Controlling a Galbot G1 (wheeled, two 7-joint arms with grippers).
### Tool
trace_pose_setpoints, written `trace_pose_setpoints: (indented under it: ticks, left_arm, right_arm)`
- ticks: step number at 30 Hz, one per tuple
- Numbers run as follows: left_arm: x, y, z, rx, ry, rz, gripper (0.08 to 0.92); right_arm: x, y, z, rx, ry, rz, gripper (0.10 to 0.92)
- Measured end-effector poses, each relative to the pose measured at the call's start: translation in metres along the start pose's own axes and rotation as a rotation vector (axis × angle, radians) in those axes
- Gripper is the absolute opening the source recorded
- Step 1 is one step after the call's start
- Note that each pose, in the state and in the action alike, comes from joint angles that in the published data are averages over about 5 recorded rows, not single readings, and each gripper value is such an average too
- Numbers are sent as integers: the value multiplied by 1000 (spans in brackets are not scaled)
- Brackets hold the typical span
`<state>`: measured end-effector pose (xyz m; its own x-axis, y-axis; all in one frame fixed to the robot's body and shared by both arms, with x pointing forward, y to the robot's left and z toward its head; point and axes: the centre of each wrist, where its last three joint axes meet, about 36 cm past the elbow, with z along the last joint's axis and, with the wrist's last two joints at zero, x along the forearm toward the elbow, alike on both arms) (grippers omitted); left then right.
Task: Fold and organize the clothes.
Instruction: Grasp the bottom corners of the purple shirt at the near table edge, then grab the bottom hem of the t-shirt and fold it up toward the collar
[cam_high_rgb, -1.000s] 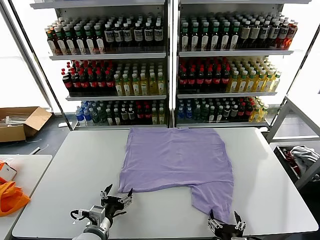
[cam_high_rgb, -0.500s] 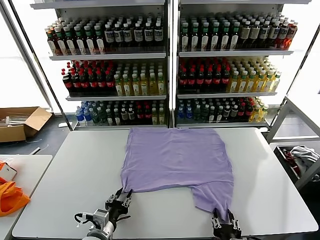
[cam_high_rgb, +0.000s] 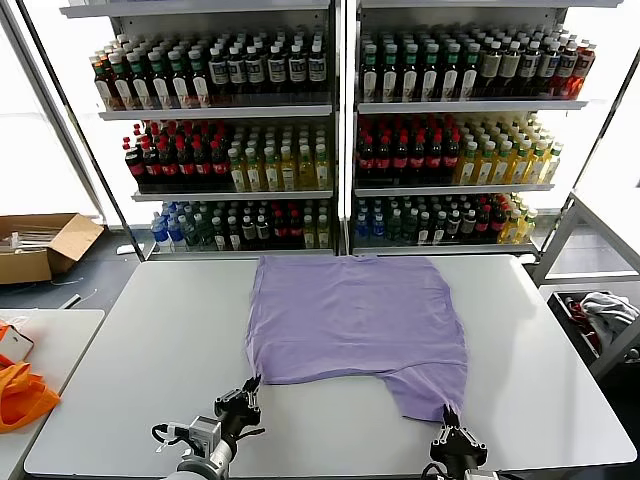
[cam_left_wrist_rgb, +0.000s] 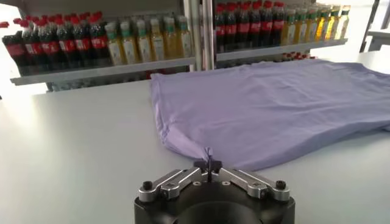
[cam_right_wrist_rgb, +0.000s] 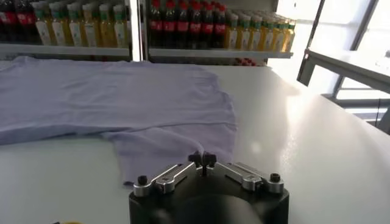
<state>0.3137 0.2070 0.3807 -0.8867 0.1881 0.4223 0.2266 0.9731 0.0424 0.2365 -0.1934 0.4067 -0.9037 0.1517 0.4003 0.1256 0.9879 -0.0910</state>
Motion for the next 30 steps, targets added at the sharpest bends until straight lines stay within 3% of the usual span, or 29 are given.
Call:
trace_pose_setpoints:
  ticks: [18,23,30]
  left_arm:
    - [-30,8,-14,21,-158,-47,84]
    - [-47,18,-24,22,-201,-60,84]
    - [-79,26,-36,17,-229,-61,84]
  right_arm:
    - [-43,-10,-31,-49,-132,15,111]
    - [-68,-10,-48,-54,-173,8,111]
    - [-115,-6,-68,-56,-195,-14,111]
